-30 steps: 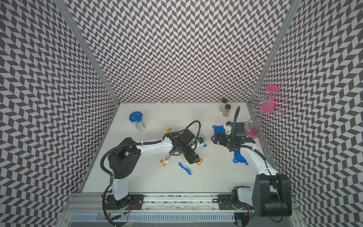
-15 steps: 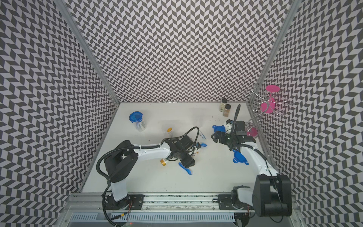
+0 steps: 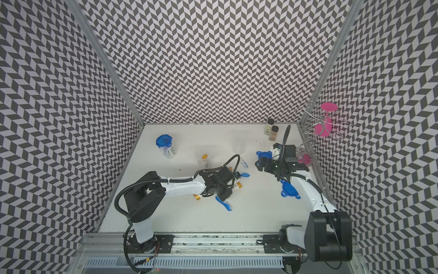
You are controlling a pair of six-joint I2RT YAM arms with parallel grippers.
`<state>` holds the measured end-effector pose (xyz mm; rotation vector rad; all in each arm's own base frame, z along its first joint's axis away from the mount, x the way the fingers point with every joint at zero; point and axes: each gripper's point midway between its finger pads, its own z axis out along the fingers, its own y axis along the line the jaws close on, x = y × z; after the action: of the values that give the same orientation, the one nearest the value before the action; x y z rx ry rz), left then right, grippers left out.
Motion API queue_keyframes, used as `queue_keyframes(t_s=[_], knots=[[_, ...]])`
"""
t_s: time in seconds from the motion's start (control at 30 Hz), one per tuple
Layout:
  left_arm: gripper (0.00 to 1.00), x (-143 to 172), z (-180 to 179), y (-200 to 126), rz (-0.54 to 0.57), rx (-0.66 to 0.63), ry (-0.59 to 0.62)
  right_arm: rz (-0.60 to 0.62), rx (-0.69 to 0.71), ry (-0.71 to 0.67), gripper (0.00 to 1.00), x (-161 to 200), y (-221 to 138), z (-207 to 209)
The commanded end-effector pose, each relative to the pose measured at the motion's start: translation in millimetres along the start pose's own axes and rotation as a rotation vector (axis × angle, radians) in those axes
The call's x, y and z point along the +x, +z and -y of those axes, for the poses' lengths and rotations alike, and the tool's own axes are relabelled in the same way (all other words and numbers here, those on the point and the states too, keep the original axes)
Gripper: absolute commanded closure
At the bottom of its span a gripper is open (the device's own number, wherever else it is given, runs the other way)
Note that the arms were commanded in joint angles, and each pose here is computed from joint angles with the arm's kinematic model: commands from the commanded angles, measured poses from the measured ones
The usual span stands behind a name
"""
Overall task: Pack away toiletry kits
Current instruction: Pick up the toiletry item from the center of the board.
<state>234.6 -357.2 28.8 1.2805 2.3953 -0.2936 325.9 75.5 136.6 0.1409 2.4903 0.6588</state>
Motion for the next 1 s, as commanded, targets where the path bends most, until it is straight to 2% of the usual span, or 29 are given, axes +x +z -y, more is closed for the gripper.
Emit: queue_keyframes(t_s=[0.0,0.2,0.3,0.4,0.5,0.6,0.73,0.97], knots=[[0.89,0.1,-6.3,-12.8,0.013,-0.007,-0.045,0.019,-0.003,-0.023,0.05,-8.6,-3.5,-3.2],[0.96,-53.2,-17.8,-83.0,0.262,0.104,-0.175,0.007,-0.158,-0.078,0.06,-7.5,-3.4,-37.6],[0.96,-68.3,-29.7,-118.7,0.363,0.107,-0.208,0.009,-0.332,-0.150,0.05,-3.0,-8.4,-81.5],[0.96,-68.6,-43.7,-139.4,0.411,0.082,-0.231,0.015,-0.492,-0.268,0.05,7.2,-16.9,-133.9],[0.96,-64.5,-53.2,-149.8,0.431,0.054,-0.237,-0.014,-0.652,-0.354,0.05,23.2,-25.3,-180.3],[0.96,-60.0,-57.4,-155.6,0.435,0.025,-0.238,-0.027,-0.742,-0.403,0.05,28.9,-29.4,-208.6],[0.96,-55.7,-57.2,-159.6,0.444,0.021,-0.245,-0.046,-0.799,-0.435,0.06,28.2,-28.8,-228.4],[0.96,-56.2,-58.0,-172.9,0.491,0.017,-0.265,-0.117,-0.790,-0.401,0.13,26.8,-3.5,-233.3]])
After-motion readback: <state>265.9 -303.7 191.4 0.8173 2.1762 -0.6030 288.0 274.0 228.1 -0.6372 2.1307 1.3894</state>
